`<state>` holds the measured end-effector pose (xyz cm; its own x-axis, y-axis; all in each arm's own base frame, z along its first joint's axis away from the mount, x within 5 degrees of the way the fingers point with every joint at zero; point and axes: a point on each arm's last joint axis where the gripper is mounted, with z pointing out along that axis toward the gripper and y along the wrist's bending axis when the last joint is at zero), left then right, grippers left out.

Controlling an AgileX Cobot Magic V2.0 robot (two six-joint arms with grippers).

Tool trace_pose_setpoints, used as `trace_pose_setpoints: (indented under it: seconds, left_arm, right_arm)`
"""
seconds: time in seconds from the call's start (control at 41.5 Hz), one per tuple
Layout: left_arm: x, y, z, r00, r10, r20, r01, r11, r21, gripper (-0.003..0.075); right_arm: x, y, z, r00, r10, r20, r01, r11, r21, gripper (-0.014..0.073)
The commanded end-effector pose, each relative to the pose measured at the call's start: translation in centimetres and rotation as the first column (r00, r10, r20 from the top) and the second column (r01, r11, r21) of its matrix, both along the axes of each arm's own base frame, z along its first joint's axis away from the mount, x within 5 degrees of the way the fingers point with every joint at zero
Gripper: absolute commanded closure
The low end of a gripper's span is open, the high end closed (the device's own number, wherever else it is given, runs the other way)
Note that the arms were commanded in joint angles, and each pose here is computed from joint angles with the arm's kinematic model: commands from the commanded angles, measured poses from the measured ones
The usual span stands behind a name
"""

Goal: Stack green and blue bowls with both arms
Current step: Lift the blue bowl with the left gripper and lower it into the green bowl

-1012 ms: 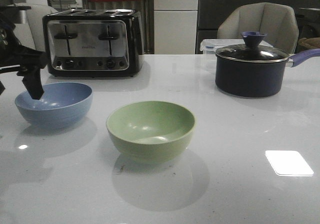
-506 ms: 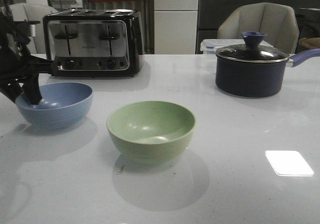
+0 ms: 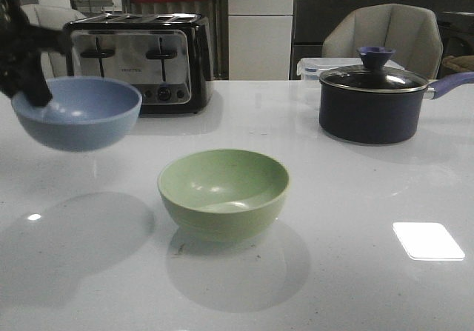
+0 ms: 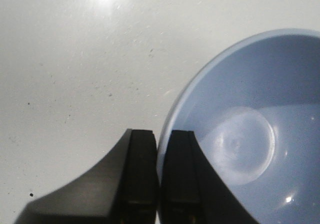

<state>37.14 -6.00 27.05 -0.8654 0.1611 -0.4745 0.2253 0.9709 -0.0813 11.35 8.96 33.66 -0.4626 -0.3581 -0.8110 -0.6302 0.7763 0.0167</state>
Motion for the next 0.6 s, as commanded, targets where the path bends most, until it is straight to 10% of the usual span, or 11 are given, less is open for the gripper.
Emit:
trace_pose_setpoints:
  seconds: [0.0,0.217,0.578]
  left_arm:
    - [-2.2,-0.6,5.8,0.987,-0.048,0.154,0.06,0.996,-0.073,0.0625]
    - [-5.6,-3.8,9.1,0.964,-0.167,0.209,0.193,0.975,-0.111,0.0627]
    - [-6.3,-11.3,6.7,0.917,-0.367,0.158,0.386,0.916,-0.109,0.0627]
  right_arm:
    - [0.1,0.1,1.5,0.996,0.0,0.086,-0.005,0.998,0.061,0.0139]
    - [0.1,0.1,1.5,0.996,0.0,0.086,-0.005,0.998,0.061,0.0139]
    - [0.1,0.1,1.5,0.996,0.0,0.086,-0.005,0.998,0.061,0.0139]
